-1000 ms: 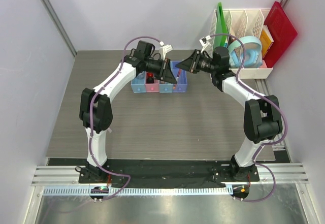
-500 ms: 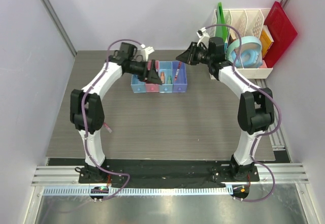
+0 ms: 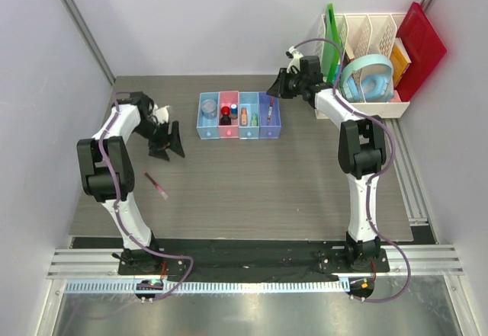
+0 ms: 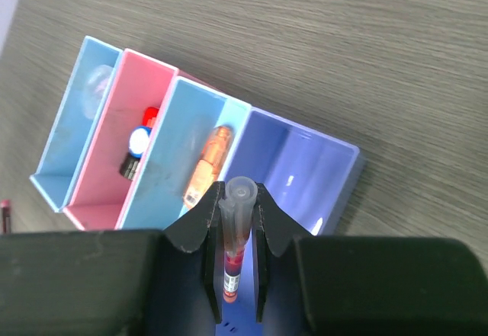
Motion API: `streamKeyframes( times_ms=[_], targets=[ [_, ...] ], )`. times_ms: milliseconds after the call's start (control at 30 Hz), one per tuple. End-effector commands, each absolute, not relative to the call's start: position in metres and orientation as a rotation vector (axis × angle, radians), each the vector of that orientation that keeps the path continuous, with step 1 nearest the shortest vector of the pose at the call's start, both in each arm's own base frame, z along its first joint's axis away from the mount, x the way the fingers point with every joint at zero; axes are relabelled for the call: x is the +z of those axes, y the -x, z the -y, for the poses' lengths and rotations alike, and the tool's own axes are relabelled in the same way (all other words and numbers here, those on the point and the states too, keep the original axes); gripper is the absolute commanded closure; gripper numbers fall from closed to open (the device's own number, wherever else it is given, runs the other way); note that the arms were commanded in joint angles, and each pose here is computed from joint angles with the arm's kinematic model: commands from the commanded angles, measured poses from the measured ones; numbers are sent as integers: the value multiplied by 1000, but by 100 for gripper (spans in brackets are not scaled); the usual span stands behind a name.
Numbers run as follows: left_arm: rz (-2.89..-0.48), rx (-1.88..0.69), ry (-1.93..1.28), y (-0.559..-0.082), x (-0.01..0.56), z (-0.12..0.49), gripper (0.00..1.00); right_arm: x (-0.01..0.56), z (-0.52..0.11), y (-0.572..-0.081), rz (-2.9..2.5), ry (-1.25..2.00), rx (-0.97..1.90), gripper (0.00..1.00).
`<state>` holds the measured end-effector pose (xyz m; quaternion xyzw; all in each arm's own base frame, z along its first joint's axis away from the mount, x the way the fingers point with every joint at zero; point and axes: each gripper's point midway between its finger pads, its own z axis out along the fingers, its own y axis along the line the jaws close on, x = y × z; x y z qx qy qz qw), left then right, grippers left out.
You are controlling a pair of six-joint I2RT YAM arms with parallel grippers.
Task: Sort the stationery into containers
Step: Place the pen in the storage box.
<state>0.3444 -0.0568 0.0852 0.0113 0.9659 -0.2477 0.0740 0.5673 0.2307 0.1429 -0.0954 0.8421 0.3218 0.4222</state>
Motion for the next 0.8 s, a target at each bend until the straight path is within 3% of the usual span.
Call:
streamKeyframes(
  times_ms=[0,400,500,533,567,667,767],
  targets=[
    [-3060,-542,-130,-315,63,32,33,167,-228,-582,-2051,275,750,99],
    [-2996,67,-698,-327,69,-48,33,149,-226,-582,-2089,278,728,98],
    [-2945,171,-845,-329,73,-61,32,140,-226,-582,-2107,288,718,86],
    [-2930,190,-876,-329,75,-64,32,140,-225,-582,-2108,292,716,79],
    [-2927,215,-913,-327,73,-67,32,138,-227,-580,-2116,300,717,65],
    [-2896,228,-1029,-324,70,-69,32,141,-229,-577,-2117,313,712,47],
    [-2879,230,-1119,-321,61,-69,33,150,-228,-574,-2109,316,705,41]
  ],
)
